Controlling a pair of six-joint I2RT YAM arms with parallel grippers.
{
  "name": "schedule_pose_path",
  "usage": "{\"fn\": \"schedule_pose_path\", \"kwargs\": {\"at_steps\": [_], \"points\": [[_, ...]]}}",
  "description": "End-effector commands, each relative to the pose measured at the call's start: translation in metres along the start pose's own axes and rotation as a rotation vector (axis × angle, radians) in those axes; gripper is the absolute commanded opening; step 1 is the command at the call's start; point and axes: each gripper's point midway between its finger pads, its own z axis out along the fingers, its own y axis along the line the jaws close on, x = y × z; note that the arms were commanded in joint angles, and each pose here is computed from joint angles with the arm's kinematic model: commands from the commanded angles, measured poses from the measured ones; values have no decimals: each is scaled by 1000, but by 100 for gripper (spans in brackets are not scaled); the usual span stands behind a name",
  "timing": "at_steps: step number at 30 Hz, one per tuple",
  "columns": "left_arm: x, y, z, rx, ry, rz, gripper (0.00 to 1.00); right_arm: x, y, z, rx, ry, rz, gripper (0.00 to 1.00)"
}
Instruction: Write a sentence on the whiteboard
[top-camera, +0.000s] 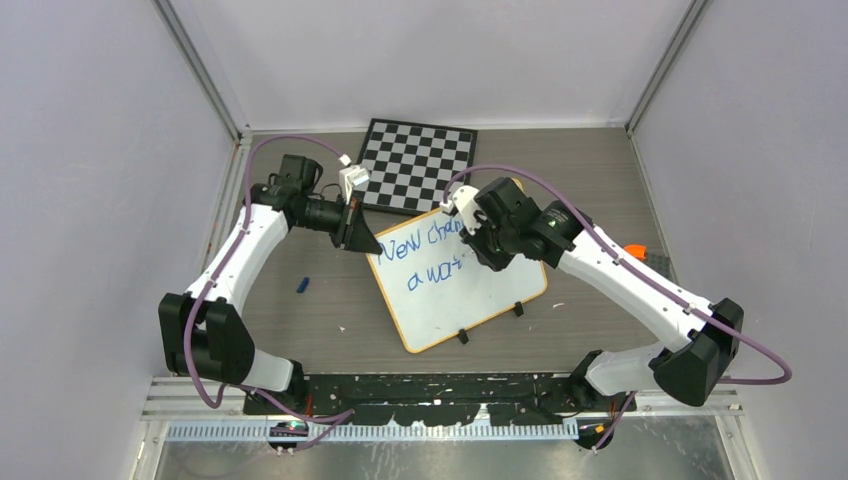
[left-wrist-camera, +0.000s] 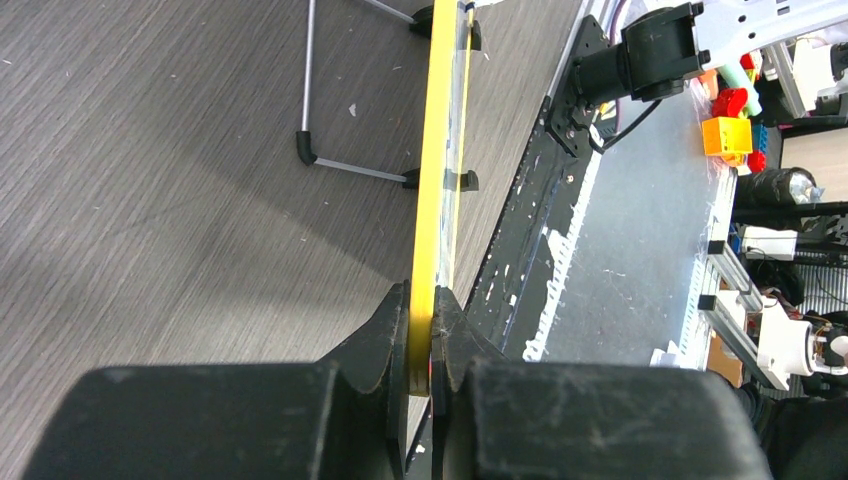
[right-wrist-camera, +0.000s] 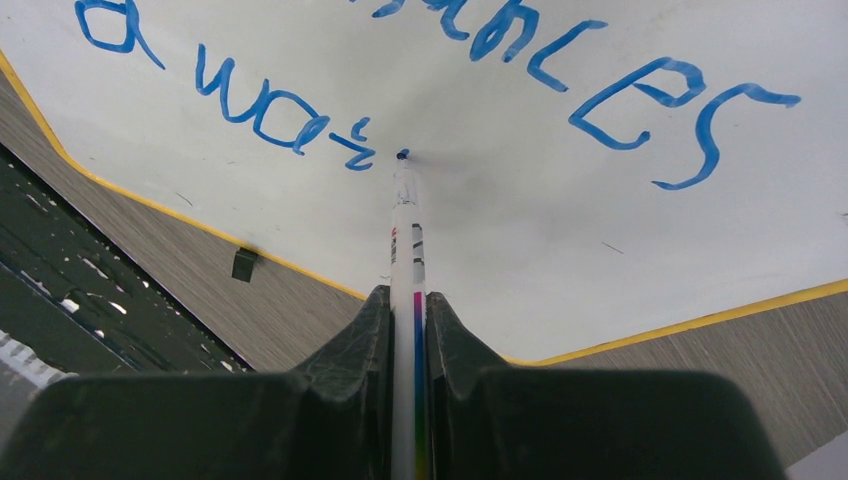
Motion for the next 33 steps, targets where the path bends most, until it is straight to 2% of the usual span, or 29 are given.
{"fn": "schedule_pose_path", "kwargs": {"at_steps": [1,8,19,33], "points": [[5,16,3,-81,36,50,0,-6,-22,-4,73,-41,11,0],[5,16,3,-80,36,47,0,-6,-28,-9,81,-45,20,0],[4,16,4,-78,37,49,0,-27,-10,-31,-30,-112,15,0],[5,17,3,-84,37,51,0,-19,-19,-7,20,-77,8,0]]}}
